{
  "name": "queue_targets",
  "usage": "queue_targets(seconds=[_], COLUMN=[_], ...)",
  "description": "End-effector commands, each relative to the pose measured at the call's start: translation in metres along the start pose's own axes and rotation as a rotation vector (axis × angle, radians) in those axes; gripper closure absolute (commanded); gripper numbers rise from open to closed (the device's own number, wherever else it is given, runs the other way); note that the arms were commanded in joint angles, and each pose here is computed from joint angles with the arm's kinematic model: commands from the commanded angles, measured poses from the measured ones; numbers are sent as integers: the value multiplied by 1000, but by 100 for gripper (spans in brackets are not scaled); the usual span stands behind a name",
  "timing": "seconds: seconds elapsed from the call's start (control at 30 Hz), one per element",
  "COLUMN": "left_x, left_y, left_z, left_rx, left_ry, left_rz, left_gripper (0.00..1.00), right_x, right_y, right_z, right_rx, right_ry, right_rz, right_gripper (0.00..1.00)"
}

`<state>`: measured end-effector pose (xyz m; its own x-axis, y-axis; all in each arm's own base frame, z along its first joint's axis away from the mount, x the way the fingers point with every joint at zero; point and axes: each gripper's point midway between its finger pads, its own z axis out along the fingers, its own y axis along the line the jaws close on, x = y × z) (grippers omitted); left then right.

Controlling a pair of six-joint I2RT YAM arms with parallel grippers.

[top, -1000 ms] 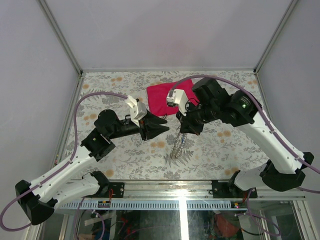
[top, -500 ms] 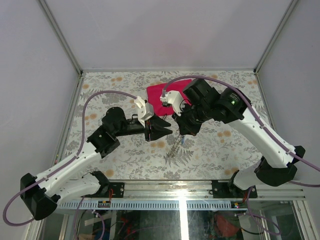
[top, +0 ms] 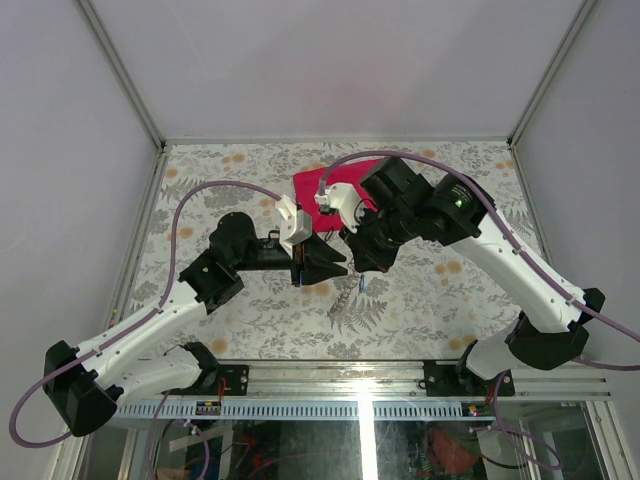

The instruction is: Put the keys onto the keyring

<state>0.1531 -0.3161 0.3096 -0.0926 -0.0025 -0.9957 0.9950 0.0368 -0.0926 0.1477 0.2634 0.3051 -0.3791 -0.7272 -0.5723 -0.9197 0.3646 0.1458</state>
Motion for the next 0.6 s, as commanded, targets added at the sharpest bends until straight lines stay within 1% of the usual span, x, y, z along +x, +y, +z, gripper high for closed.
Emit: queue_targets(seconds=[0.0,0.57], left_x=[-23,-25], left_y=[-4,-2], left_z=[3,6], left_rx=[29,37], left_ry=[-59,-57], left_rz=[71,70], left_gripper=[71,78], right_x=[-11,-16], right_y=[11,18], right_z=[-2,2], right_rx=[-41,-70], right_ry=[-40,-63], right_rz=[-18,-41], right_gripper=[100,100])
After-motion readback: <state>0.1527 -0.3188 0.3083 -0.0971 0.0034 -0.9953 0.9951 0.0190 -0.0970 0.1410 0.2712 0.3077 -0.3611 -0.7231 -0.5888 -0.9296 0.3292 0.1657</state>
